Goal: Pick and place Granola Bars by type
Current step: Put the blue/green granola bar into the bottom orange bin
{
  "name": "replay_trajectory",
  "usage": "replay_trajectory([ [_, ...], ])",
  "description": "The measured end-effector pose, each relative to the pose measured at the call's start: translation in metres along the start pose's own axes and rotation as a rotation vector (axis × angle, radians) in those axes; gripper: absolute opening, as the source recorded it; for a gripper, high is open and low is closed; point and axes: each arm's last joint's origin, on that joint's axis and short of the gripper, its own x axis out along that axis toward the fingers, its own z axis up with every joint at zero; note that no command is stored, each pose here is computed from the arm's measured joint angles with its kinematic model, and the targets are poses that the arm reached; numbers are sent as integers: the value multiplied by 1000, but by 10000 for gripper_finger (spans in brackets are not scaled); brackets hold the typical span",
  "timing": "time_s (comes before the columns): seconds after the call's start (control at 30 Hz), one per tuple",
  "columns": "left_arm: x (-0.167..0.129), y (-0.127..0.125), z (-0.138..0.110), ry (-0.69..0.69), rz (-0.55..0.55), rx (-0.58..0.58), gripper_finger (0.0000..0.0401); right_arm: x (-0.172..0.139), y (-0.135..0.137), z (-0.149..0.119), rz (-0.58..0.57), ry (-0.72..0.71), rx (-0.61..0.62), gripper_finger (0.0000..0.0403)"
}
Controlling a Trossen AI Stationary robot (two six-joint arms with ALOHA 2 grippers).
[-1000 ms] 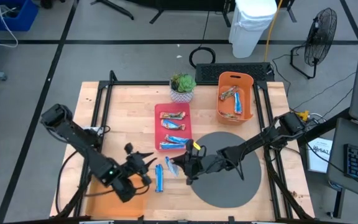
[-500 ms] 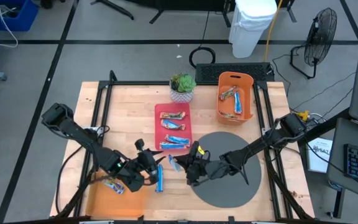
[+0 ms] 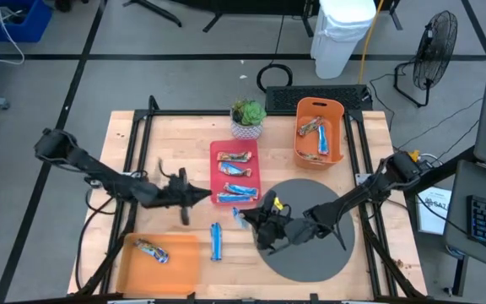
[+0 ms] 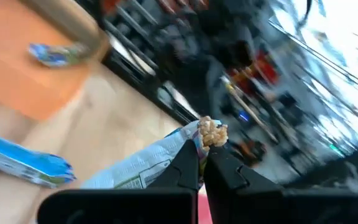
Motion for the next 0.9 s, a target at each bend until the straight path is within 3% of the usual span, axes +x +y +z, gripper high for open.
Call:
replay_trajectory([
  [0.17, -19, 27, -6, -215, -299, -69, 22, 5, -20, -7, 207, -161, 22, 2],
  [0.33, -13, 19, -1, -192, -499, -17, 26, 11, -38, -24, 313, -233, 87, 2],
  [0.47, 7, 7, 5, -122, -484, 47, 37, 18, -49, -35, 301, -257, 118, 2],
  [0.63, 39, -7, 6, 35, -399, 100, 99, 23, -54, -41, 281, -241, 122, 2],
  [0.73, 52, -13, 7, 38, -372, 148, 145, 23, -54, -41, 281, -238, 116, 2],
  [0.9, 59, -19, 12, 3, -420, 179, 191, 22, -53, -41, 287, -237, 112, 2],
])
